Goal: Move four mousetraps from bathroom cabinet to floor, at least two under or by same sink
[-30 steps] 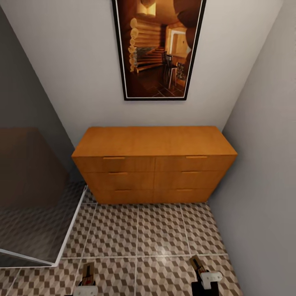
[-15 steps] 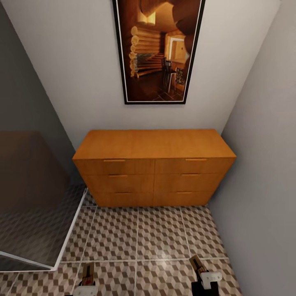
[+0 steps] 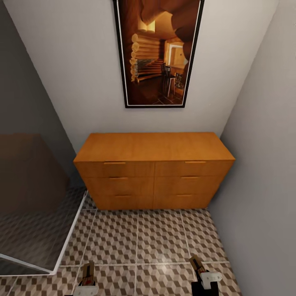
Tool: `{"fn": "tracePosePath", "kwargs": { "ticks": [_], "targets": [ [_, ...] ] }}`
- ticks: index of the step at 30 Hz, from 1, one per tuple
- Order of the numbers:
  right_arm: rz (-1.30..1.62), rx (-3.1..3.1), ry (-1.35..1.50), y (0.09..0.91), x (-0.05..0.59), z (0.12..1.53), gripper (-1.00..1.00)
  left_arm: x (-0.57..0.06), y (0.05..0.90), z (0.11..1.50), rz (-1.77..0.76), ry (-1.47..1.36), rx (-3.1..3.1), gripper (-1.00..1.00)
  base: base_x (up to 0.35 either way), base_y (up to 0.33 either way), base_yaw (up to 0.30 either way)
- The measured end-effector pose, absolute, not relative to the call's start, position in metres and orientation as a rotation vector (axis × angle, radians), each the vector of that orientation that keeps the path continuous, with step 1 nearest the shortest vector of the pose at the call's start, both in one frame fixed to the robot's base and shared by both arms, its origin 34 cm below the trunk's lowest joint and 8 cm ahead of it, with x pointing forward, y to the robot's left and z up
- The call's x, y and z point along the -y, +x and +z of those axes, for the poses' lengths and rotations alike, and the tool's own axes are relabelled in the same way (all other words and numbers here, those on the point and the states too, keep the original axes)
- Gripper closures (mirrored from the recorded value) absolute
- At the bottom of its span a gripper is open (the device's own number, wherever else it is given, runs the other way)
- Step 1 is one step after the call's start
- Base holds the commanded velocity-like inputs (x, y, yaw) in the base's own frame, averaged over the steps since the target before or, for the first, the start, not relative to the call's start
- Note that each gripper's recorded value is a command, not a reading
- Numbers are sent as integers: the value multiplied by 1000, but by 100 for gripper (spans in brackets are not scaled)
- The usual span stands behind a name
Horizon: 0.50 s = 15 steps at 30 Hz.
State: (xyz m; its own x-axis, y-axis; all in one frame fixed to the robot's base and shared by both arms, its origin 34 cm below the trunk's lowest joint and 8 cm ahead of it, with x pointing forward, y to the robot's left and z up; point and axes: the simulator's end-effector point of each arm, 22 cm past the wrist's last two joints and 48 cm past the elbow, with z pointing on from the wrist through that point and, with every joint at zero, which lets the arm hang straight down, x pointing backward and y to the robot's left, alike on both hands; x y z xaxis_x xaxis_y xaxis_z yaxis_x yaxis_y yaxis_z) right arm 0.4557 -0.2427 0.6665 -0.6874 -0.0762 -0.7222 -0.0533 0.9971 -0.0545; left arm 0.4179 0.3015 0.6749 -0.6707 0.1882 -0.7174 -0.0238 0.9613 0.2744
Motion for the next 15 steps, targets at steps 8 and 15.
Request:
{"fn": "tracePosePath", "kwargs": {
  "ticks": [8,15],
  "targets": [
    [-37,-2317,-89,460,243,671,100,-301,422,679,331,112,-2272,100,0,0,0],
    [-37,-2306,-88,464,243,675,100,-301,426,683,330,110,-2261,100,0,0,0]
  ]
}}
